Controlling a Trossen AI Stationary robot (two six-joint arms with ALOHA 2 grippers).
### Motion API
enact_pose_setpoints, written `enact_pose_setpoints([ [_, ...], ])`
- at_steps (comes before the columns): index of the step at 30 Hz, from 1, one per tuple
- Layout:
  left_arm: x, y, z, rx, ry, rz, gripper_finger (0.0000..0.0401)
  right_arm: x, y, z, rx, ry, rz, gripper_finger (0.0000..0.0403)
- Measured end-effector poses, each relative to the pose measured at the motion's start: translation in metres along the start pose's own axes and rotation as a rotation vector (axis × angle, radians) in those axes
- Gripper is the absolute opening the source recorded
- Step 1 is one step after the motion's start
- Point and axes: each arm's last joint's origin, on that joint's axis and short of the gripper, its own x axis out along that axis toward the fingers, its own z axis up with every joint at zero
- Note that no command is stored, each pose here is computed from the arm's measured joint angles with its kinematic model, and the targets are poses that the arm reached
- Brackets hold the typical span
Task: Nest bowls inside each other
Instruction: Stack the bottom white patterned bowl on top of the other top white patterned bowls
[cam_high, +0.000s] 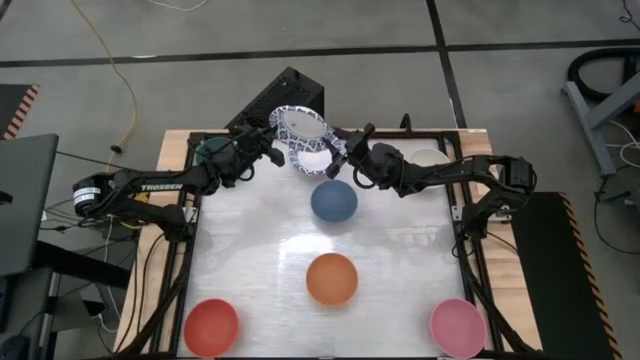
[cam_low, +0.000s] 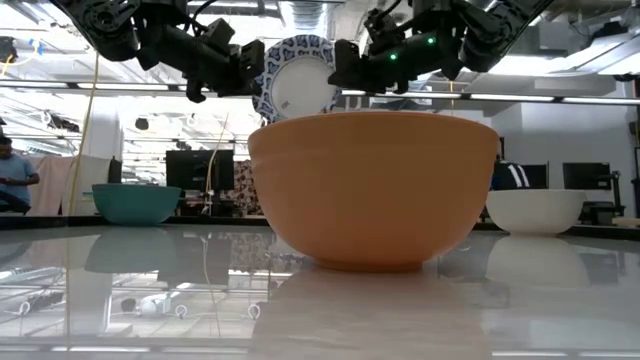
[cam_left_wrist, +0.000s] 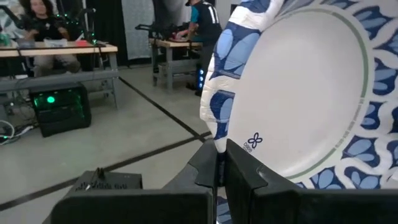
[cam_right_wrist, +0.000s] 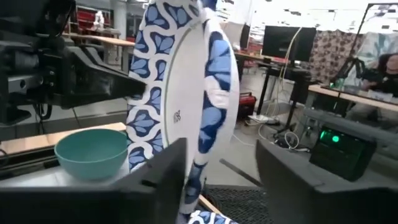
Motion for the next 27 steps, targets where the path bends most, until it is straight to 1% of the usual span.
enact_pose_setpoints([
  [3, 0.000, 0.000, 0.000, -0.018, 0.000, -0.002, 0.0000, 0.000, 0.000, -0.001, 0.010, 0.012, 0.013, 0.0138],
  [7, 0.000, -0.002, 0.000, -0.014, 0.005, -0.066, 0.0000, 0.001, 0.000, -0.004, 0.044, 0.031, 0.051, 0.0034],
  [8, 0.000, -0.002, 0.000, -0.014, 0.007, -0.083, 0.0000, 0.001, -0.001, -0.004, 0.049, 0.032, 0.062, 0.0019],
  [9, 0.000, -0.003, -0.001, -0.013, 0.010, -0.096, 0.0000, 0.002, -0.001, -0.004, 0.061, 0.034, 0.070, 0.0014],
  [12, 0.000, -0.003, -0.002, -0.005, 0.024, -0.102, 0.0000, 0.001, -0.001, -0.006, 0.112, 0.050, 0.071, 0.0016],
  [14, 0.000, -0.003, -0.004, 0.029, 0.040, -0.107, 0.0003, 0.003, -0.004, -0.007, 0.154, 0.067, 0.063, 0.0012],
  [17, 0.000, -0.004, -0.007, 0.095, 0.069, -0.146, 0.0026, 0.005, -0.010, -0.012, 0.238, 0.103, 0.051, 0.0006],
  [20, -0.001, -0.004, -0.011, 0.130, 0.104, -0.164, 0.0070, 0.009, -0.020, -0.020, 0.334, 0.171, 0.038, 0.0007],
  [25, -0.001, -0.003, -0.016, 0.175, 0.146, -0.164, 0.0165, 0.017, -0.044, -0.034, 0.489, 0.311, 0.083, 0.0006],
  [27, -0.002, -0.003, -0.018, 0.189, 0.168, -0.144, 0.0203, 0.019, -0.054, -0.039, 0.541, 0.355, 0.099, 0.0006],
])
